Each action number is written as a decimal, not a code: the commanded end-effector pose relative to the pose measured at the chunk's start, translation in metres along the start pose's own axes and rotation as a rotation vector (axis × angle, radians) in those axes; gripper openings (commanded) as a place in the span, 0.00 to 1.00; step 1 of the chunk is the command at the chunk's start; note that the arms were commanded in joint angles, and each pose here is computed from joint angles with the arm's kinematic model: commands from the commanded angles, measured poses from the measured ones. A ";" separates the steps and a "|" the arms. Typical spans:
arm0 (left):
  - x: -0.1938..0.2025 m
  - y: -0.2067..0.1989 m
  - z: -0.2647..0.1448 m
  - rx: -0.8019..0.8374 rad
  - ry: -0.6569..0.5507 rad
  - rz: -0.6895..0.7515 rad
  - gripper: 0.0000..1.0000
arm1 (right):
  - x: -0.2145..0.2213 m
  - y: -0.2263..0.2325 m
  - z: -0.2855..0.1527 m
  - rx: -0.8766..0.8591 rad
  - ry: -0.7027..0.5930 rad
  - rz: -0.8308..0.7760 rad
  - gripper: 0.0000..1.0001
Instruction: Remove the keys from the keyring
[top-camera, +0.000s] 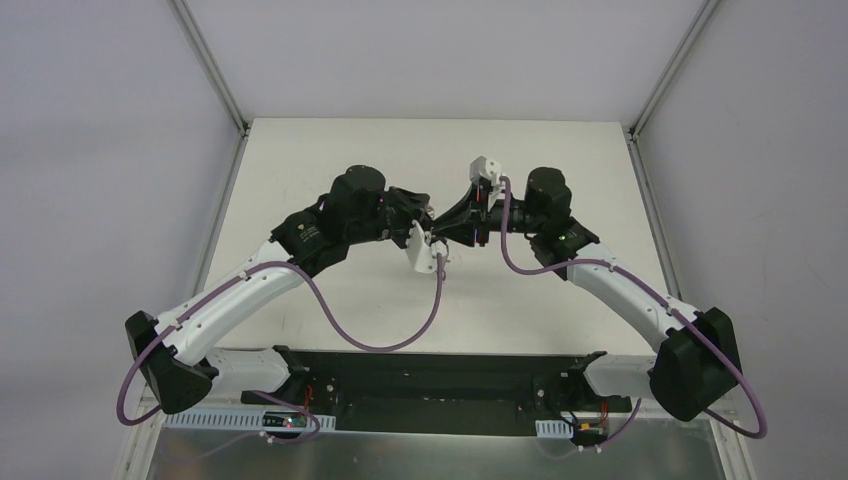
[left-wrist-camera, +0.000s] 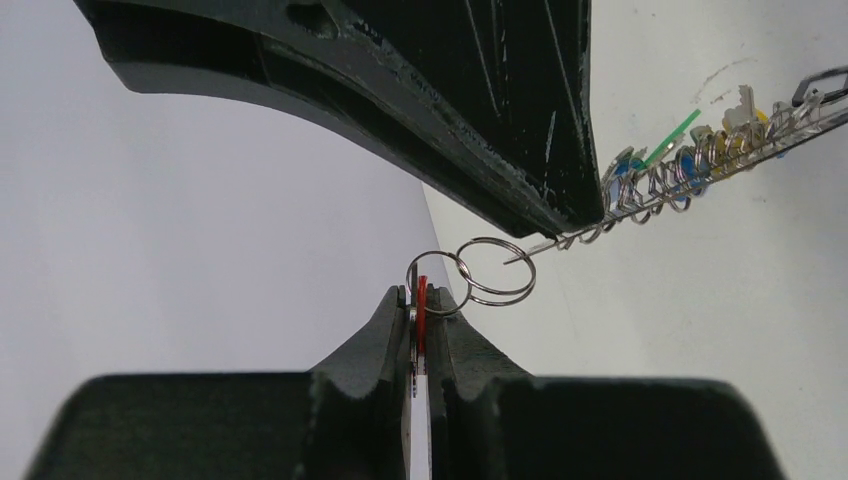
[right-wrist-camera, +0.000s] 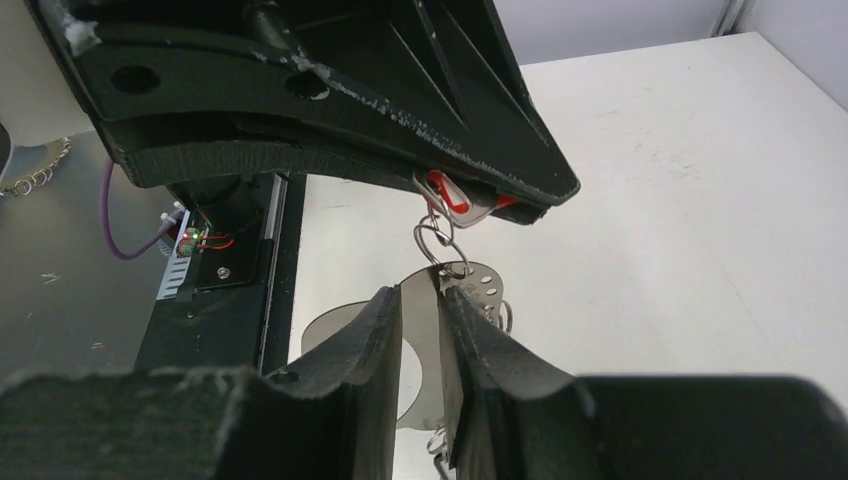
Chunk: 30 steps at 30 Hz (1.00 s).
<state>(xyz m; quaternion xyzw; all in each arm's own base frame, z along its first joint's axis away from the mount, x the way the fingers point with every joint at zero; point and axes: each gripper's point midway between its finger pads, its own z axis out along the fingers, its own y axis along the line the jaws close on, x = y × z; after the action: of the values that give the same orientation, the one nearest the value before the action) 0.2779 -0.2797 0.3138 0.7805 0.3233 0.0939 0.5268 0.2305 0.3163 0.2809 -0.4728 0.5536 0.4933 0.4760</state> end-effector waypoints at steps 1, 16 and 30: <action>-0.022 0.027 -0.009 -0.113 -0.099 -0.008 0.00 | -0.025 0.012 0.001 -0.063 -0.078 -0.085 0.26; -0.030 0.031 -0.013 -0.138 -0.145 -0.023 0.00 | -0.042 0.021 0.010 -0.129 -0.135 -0.086 0.25; -0.036 0.031 -0.015 -0.152 -0.175 -0.026 0.00 | -0.039 0.008 0.014 -0.064 -0.140 -0.056 0.33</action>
<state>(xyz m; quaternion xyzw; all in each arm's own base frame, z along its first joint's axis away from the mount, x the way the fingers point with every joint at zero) 0.2672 -0.2895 0.3195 0.7648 0.3168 0.0541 0.5584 0.2257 0.3298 0.3005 -0.4629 0.5180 0.5300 0.4863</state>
